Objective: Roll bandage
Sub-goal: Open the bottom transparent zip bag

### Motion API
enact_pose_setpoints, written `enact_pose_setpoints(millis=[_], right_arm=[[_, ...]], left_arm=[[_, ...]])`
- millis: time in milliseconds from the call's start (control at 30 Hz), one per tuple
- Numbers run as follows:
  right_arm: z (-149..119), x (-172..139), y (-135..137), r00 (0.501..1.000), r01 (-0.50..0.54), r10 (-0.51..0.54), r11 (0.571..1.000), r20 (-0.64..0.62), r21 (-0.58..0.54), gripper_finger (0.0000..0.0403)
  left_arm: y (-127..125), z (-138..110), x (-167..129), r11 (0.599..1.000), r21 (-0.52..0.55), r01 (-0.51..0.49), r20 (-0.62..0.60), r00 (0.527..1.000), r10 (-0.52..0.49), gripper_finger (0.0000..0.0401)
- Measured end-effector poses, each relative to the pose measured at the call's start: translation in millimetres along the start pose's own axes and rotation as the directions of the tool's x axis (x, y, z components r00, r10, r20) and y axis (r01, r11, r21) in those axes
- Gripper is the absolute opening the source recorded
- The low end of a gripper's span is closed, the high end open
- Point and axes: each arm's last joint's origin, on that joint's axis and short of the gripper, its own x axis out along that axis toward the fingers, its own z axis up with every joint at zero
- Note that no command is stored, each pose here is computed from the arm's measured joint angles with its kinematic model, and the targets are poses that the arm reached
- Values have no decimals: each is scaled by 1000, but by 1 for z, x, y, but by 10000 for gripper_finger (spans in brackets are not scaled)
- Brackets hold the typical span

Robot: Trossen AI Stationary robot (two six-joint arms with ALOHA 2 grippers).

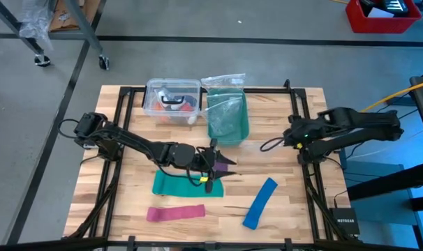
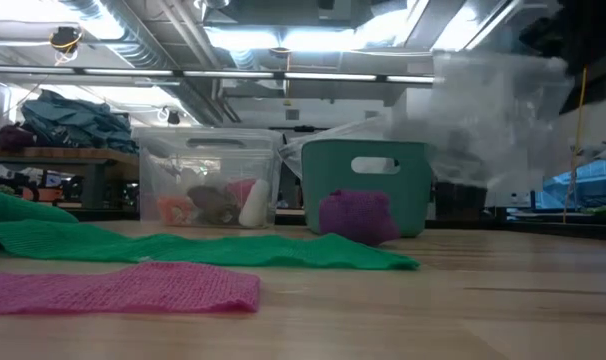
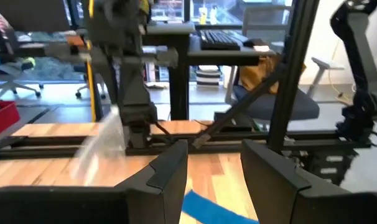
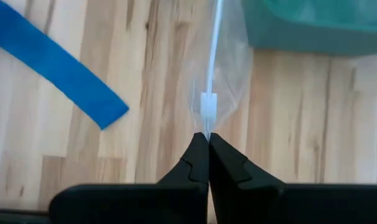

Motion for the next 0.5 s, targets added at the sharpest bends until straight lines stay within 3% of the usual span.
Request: enact_pose_setpoints(millis=[300, 500], right_arm=[[26, 24, 1, 991, -34, 24, 997, -131, -75, 0], [51, 30, 0, 988, -45, 24, 989, -150, -138, 0]], left_arm=[[15, -20, 24, 992, 113, -59, 137, 990, 44, 141], [31, -27, 47, 987, 124, -104, 141, 986, 87, 141]])
